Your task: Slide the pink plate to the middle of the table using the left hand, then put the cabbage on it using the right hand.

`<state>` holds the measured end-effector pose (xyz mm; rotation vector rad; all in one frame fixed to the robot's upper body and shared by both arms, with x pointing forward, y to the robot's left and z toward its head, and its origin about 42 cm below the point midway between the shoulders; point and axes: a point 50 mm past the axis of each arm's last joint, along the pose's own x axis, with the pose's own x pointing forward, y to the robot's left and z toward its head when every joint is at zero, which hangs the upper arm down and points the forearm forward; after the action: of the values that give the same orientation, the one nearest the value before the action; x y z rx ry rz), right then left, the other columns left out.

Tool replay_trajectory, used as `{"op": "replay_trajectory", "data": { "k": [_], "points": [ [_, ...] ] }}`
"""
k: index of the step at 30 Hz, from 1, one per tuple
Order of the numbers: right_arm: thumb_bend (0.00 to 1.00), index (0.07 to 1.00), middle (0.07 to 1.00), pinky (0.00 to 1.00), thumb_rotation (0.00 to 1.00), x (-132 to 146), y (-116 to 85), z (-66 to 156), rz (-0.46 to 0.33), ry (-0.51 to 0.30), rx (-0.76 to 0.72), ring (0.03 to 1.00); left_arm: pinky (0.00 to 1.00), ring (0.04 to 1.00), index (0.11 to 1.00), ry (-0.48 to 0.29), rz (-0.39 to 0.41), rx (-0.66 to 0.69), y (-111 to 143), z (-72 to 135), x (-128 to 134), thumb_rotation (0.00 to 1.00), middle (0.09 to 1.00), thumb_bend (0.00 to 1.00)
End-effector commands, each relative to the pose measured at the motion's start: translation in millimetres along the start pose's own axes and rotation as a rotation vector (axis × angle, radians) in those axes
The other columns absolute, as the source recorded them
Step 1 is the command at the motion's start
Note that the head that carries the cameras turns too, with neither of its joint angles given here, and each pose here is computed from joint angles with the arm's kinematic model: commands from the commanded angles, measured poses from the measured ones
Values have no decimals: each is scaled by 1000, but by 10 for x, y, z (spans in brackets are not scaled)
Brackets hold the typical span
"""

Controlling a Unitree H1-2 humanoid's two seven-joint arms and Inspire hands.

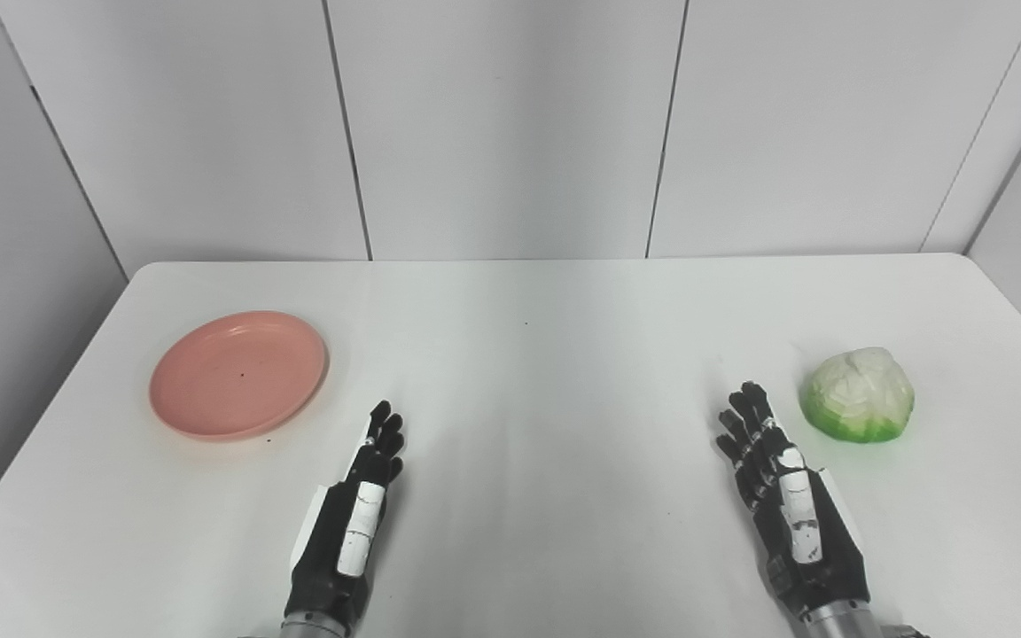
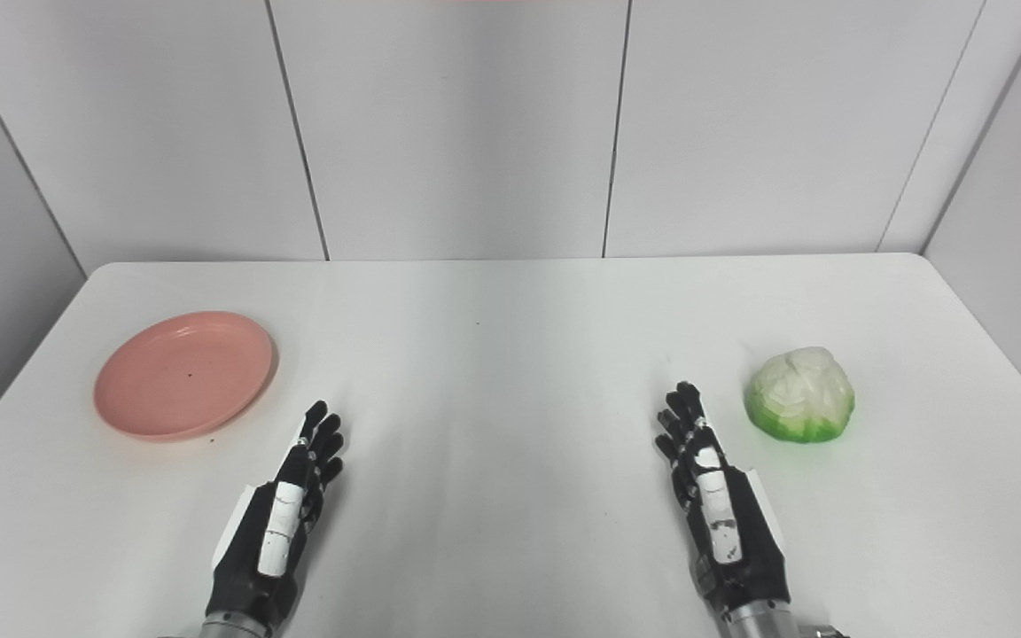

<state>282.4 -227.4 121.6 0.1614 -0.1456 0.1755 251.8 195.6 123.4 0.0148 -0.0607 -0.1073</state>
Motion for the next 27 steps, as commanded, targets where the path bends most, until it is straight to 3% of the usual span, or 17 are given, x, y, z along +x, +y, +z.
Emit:
{"op": "replay_trajectory", "data": {
  "k": [1, 15, 27],
  "points": [
    [889, 1000, 988, 1000, 950, -126, 28, -181, -16, 36, 32, 992, 1000, 1000, 1000, -45, 4, 6, 40, 55, -47, 1000, 1000, 820],
    [844, 982, 970, 993, 921, -156, 112, -73, -78, 29, 5, 971, 1000, 1000, 1000, -70, -2, 11, 114, 88, -69, 980, 1000, 848],
    [816, 988, 971, 998, 920, -174, 9, -141, -75, 48, 3, 972, 1000, 1000, 1000, -101, 2, -5, 38, 35, -17, 969, 1000, 893]
  ]
}}
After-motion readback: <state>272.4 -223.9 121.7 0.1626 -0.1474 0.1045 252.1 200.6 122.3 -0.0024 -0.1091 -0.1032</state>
